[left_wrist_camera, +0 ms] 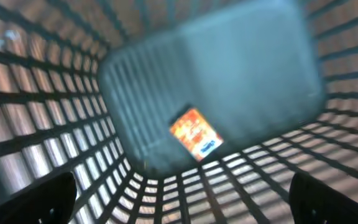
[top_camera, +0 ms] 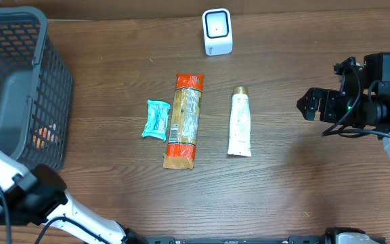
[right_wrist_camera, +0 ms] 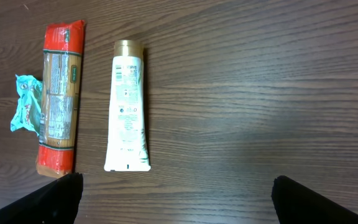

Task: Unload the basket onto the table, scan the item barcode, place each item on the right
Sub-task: 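Reach into the basket and grasp the small orange box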

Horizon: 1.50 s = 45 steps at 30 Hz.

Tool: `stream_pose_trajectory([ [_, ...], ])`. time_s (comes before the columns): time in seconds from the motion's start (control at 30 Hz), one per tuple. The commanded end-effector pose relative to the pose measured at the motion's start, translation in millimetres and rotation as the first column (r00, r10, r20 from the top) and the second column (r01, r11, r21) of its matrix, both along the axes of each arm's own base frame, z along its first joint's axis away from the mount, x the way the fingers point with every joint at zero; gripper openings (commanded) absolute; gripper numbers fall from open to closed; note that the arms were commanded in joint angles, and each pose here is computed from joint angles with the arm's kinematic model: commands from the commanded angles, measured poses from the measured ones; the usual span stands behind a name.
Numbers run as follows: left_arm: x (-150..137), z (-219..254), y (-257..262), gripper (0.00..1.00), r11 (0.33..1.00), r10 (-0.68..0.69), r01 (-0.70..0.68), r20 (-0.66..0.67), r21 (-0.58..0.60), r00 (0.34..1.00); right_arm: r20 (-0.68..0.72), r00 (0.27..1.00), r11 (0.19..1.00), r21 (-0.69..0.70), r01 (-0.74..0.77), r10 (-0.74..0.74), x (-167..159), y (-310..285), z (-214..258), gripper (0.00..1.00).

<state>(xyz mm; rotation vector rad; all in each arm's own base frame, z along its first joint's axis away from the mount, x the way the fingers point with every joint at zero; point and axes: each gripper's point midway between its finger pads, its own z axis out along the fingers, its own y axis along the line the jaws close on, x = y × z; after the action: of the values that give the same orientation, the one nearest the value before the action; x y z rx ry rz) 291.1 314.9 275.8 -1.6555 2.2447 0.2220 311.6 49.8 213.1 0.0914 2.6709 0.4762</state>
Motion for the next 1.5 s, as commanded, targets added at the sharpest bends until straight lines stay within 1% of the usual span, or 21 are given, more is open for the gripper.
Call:
stream_pose_trajectory([
  [0.0, 4, -53, -2, 1.0, 0.995, 0.046, -0.053, -0.075, -0.085, 0.996, 0.022, 1.0, 1.0, -0.002, -0.001, 0.001, 2, 0, 8, 1.0],
  [0.07, 9, -80, -4, 1.0, 0.992, 0.033, -0.045, -0.103, -0.115, 0.994, 0.015, 1.0, 1.0, -0.002, -0.001, 0.001, 1, 0, 8, 1.0],
  [0.2, 10, -136, -9, 1.0, 0.984, 0.051, -0.075, -0.144, -0.162, 0.988, -0.006, 1.0, 1.0, -0.001, -0.001, 0.001, -4, 0, 5, 1.0],
  [0.4, 13, -198, -16, 1.0, 0.976, 0.049, -0.076, -0.135, -0.205, 0.99, -0.015, 1.0, 1.0, 0.006, -0.004, 0.004, -6, 1, 5, 1.0],
  [0.7, 12, -249, -28, 1.0, 0.976, 0.029, -0.056, -0.127, -0.208, 0.992, -0.016, 1.0, 1.0, 0.01, -0.002, 0.002, -6, 2, 5, 1.0],
  [0.73, 11, -253, -30, 0.97, 0.977, 0.023, -0.05, -0.126, -0.21, 0.992, -0.016, 1.0, 1.0, 0.01, -0.002, 0.002, -6, 2, 5, 1.0],
  [0.77, 11, -255, -31, 0.91, 0.977, 0.014, -0.041, -0.127, -0.209, 0.992, -0.017, 1.0, 1.0, 0.01, -0.002, 0.002, -6, 2, 5, 1.0],
  [0.8, 11, -257, -31, 0.76, 0.977, 0.009, -0.036, -0.128, -0.208, 0.992, -0.018, 1.0, 1.0, 0.01, -0.002, 0.002, -6, 2, 5, 1.0],
  [0.87, 12, -255, -30, 0.42, 0.979, -0.009, -0.016, -0.126, -0.203, 0.992, -0.02, 1.0, 1.0, 0.01, -0.003, 0.003, -7, 2, 5, 1.0],
  [0.9, 13, -253, -29, 0.2, 0.98, -0.027, 0.002, -0.123, -0.199, 0.992, -0.02, 1.0, 1.0, 0.01, -0.002, 0.002, -7, 2, 5, 1.0],
  [0.93, 15, -250, -27, 0.07, 0.981, -0.05, 0.026, -0.119, -0.193, 0.992, -0.019, 1.0, 1.0, 0.01, -0.003, 0.003, -7, 2, 5, 1.0],
  [0.97, 18, -246, -25, 0.04, 0.981, -0.069, 0.047, -0.115, -0.186, 0.991, -0.019, 1.0, 1.0, 0.01, -0.002, 0.002, -7, 2, 5, 1.0],
  [1.1, 31, -212, -13, 0.04, 0.983, -0.128, 0.114, -0.094, -0.147, 0.987, -0.019, 1.0, 1.0, 0.01, -0.002, 0.003, -7, 2, 5, 1.0],
  [1.2, 50, -151, 4, 0.04, 0.983, -0.174, 0.17, -0.049, -0.067, 0.984, -0.018, 1.0, 1.0, 0.01, -0.002, 0.003, -7, 2, 5, 1.0],
  [1.23, 56, -126, 9, 0.04, 0.982, -0.189, 0.188, -0.024, -0.032, 0.982, -0.019, 1.0, 1.0, 0.01, -0.003, 0.003, -7, 2, 5, 1.0],
  [1.27, 67, -87, 11, 0.05, 0.975, -0.221, 0.221, 0.034, 0.009, 0.975, -0.019, 1.0, 1.0, 0.01, -0.003, 0.003, -7, 2, 5, 1.0],
  [1.33, 91, -25, -12, 0.05, 0.936, -0.351, 0.35, 0.202, 0.037, 0.915, -0.017, 1.0, 1.0, 0.01, -0.003, 0.003, -6, 2, 5, 1.0],
  [1.37, 103, 3, -30, 0.04, 0.904, -0.421, 0.425, 0.288, 0.052, 0.86, -0.014, 1.0, 1.0, 0.01, -0.002, 0.003, -6, 2, 5, 1.0],
  [1.4, 113, 32, -52, 0.04, 0.858, -0.498, 0.506, 0.367, 0.082, 0.786, -0.01, 1.0, 1.0, 0.01, -0.002, 0.002, -5, 2, 6, 1.0],
  [1.43, 121, 56, -77, 0.04, 0.811, -0.565, 0.573, 0.412, 0.119, 0.715, -0.005, 1.0, 1.0, 0.01, -0.003, 0.003, -4, 2, 6, 1.0],
  [1.47, 124, 69, -95, 0.04, 0.785, -0.598, 0.604, 0.422, 0.137, 0.682, -0.003, 1.0, 1.0, 0.01, -0.003, 0.003, -3, 2, 6, 1.0],
])
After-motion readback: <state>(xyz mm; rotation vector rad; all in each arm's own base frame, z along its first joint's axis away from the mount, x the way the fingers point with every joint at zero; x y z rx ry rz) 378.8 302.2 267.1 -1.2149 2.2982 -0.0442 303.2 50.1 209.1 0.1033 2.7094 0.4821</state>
